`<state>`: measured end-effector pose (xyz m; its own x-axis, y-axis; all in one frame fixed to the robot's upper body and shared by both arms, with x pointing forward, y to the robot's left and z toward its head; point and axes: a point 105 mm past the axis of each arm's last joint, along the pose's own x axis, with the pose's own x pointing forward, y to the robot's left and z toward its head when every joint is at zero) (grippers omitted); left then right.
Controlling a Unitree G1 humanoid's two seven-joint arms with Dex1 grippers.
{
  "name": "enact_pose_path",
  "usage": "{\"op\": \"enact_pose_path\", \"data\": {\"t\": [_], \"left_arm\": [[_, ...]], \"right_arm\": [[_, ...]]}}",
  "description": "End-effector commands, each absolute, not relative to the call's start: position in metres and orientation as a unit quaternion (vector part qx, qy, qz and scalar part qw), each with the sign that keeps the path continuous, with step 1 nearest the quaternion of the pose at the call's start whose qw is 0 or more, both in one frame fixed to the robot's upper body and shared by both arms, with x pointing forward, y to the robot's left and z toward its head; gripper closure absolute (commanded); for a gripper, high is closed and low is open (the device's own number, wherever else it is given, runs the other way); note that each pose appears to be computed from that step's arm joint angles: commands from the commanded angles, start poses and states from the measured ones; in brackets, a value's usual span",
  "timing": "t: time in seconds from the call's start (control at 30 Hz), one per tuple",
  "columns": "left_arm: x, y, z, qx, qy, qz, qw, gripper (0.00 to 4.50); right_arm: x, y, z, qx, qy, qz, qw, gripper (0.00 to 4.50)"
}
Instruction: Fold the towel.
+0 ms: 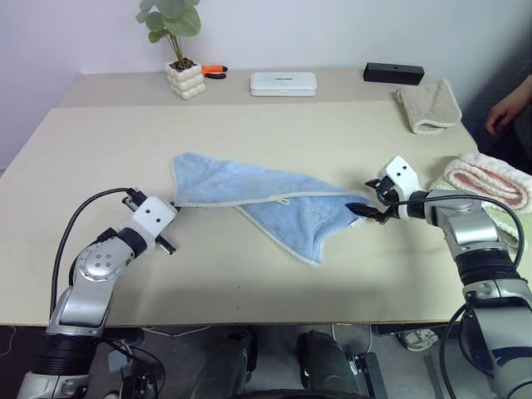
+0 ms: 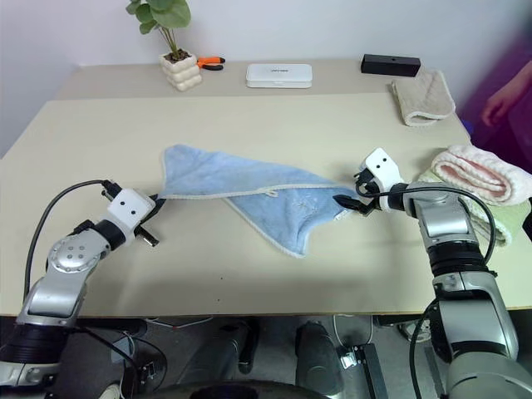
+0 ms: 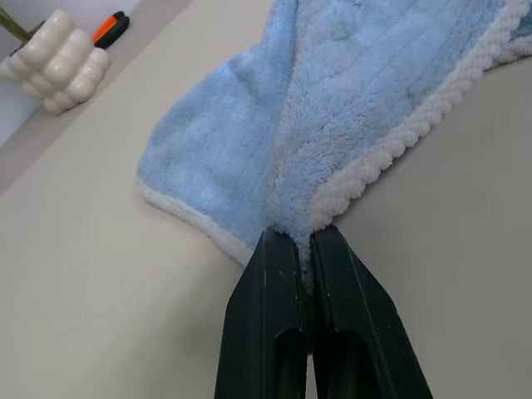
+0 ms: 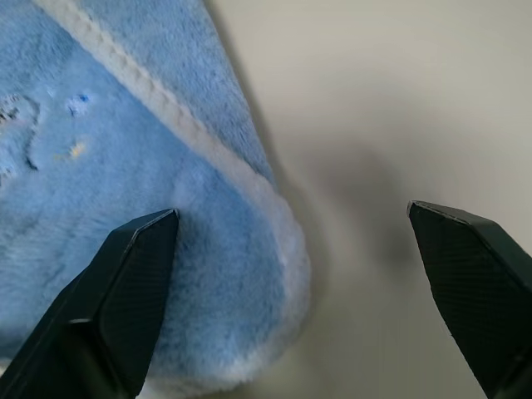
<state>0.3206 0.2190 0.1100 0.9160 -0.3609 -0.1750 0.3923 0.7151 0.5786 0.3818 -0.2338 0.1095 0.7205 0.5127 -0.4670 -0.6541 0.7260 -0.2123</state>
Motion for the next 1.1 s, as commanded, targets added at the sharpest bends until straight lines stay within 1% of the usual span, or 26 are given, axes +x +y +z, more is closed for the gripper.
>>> {"op": "enact_pose_path", "data": {"t": [0.03, 0.1, 0.13, 0.17, 0.2, 0.23, 0.4, 0.43, 0.5, 0.53, 0.57, 0.6, 0.63, 0.7, 0.73, 0.8, 0.93, 1.0, 1.07, 1.1], "left_arm": [[0.321, 0.221, 0.118, 0.326, 0.008, -0.197, 0.924, 4.5], [0.321, 0.222, 0.117, 0.325, 0.01, -0.197, 0.925, 4.5], [0.321, 0.222, 0.116, 0.325, 0.011, -0.197, 0.925, 4.5], [0.321, 0.222, 0.116, 0.325, 0.011, -0.198, 0.925, 4.5], [0.32, 0.223, 0.115, 0.325, 0.013, -0.199, 0.925, 4.5], [0.32, 0.224, 0.114, 0.324, 0.015, -0.2, 0.925, 4.5], [0.328, 0.228, 0.122, 0.314, 0.004, -0.188, 0.93, 4.5], [0.339, 0.231, 0.135, 0.308, -0.015, -0.171, 0.936, 4.5], [0.372, 0.244, 0.193, 0.298, -0.089, -0.1, 0.945, 4.5], [0.384, 0.254, 0.228, 0.286, -0.129, -0.06, 0.948, 4.5], [0.39, 0.261, 0.249, 0.277, -0.152, -0.036, 0.948, 4.5], [0.393, 0.272, 0.278, 0.271, -0.184, 0.0, 0.945, 4.5], [0.395, 0.279, 0.296, 0.266, -0.204, 0.023, 0.942, 4.5], [0.391, 0.294, 0.328, 0.248, -0.243, 0.057, 0.936, 4.5], [0.387, 0.3, 0.336, 0.239, -0.251, 0.057, 0.936, 4.5], [0.379, 0.305, 0.339, 0.241, -0.253, 0.039, 0.936, 4.5], [0.359, 0.301, 0.309, 0.261, -0.218, -0.024, 0.94, 4.5], [0.344, 0.299, 0.276, 0.259, -0.169, -0.06, 0.949, 4.5], [0.333, 0.296, 0.258, 0.257, -0.136, -0.081, 0.953, 4.5], [0.319, 0.293, 0.237, 0.258, -0.098, -0.105, 0.955, 4.5]], "right_arm": [[0.382, -0.24, 0.11, -0.184, 0.192, 0.31, 0.913, 1.72], [0.382, -0.238, 0.112, -0.18, 0.189, 0.315, 0.913, 2.71], [0.382, -0.238, 0.112, -0.179, 0.187, 0.316, 0.913, 3.32], [0.382, -0.237, 0.112, -0.179, 0.187, 0.317, 0.913, 3.78], [0.383, -0.237, 0.116, -0.182, 0.18, 0.315, 0.914, 4.34], [0.386, -0.238, 0.12, -0.188, 0.171, 0.308, 0.917, 4.44], [0.403, -0.242, 0.149, -0.218, 0.117, 0.264, 0.932, 4.44], [0.412, -0.243, 0.165, -0.237, 0.086, 0.239, 0.938, 4.44], [0.433, -0.246, 0.221, -0.278, -0.003, 0.167, 0.946, 4.44], [0.439, -0.245, 0.25, -0.282, -0.046, 0.14, 0.948, 4.44], [0.441, -0.244, 0.266, -0.281, -0.07, 0.126, 0.949, 4.44], [0.442, -0.241, 0.288, -0.283, -0.104, 0.116, 0.946, 4.44], [0.443, -0.239, 0.301, -0.284, -0.125, 0.11, 0.944, 4.44], [0.44, -0.232, 0.327, -0.282, -0.168, 0.108, 0.939, 4.44], [0.438, -0.226, 0.335, -0.283, -0.182, 0.121, 0.934, 4.44], [0.432, -0.213, 0.336, -0.292, -0.192, 0.16, 0.923, 4.44], [0.415, -0.189, 0.308, -0.305, -0.177, 0.26, 0.899, 4.44], [0.404, -0.183, 0.28, -0.319, -0.137, 0.31, 0.885, 4.44], [0.396, -0.182, 0.263, -0.327, -0.107, 0.336, 0.877, 4.44], [0.386, -0.185, 0.246, -0.334, -0.073, 0.362, 0.867, 4.44]]}}
